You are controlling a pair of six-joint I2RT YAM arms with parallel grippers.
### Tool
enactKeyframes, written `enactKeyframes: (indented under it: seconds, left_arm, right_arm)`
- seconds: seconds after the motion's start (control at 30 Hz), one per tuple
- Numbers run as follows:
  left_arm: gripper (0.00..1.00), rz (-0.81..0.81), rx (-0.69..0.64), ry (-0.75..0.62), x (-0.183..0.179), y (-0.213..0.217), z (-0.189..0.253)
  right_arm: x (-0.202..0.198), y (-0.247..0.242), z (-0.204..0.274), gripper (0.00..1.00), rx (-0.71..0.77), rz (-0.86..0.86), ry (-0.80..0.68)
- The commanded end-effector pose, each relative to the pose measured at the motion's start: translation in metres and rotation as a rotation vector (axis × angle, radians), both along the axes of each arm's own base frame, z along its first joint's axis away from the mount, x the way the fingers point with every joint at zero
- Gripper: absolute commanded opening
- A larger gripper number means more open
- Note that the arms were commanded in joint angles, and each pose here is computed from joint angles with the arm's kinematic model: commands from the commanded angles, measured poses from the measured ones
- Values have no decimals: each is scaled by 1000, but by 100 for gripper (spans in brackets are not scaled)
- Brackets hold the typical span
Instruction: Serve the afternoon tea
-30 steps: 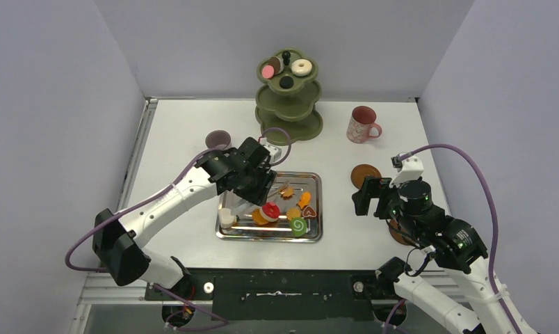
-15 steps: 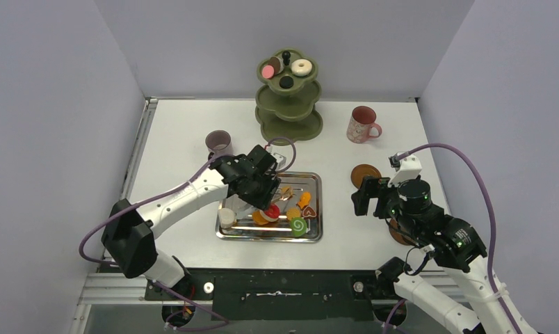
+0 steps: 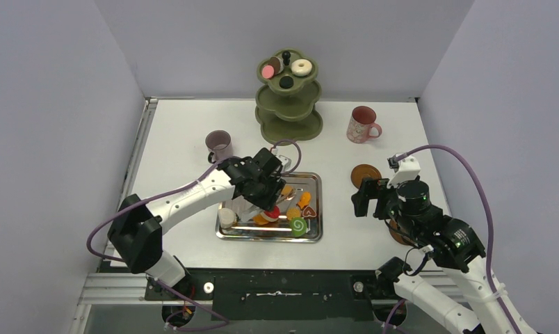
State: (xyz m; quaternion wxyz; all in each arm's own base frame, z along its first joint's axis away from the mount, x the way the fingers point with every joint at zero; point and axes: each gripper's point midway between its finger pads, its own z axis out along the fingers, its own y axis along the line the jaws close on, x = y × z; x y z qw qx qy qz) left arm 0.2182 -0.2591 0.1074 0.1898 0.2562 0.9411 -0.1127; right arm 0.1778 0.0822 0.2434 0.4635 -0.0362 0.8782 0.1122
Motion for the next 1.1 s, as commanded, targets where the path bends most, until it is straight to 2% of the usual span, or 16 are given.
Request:
enactKeyframes:
  seconds: [0.0,0.2,0.67,0.9,1.07]
  left_arm:
    - [38,-8,-53,-44,8,-17,10]
    - [33,-13,-7,-81,7,-13,23]
    - [25,76,-124,-232,24,-9,85]
    - [24,197,-179,-318,49,15,112]
    - [24,300,-243,-384,81,33,132]
  right_arm:
    - [12,-1,12,100,-18,-13,-55]
    - [15,2,15,100,-9,-7,-59]
    - [11,-3,16,100,-4,-16,-74]
    - [9,-1,17,100,18,-13,-84]
    - [9,2,14,100,27,-4,-74]
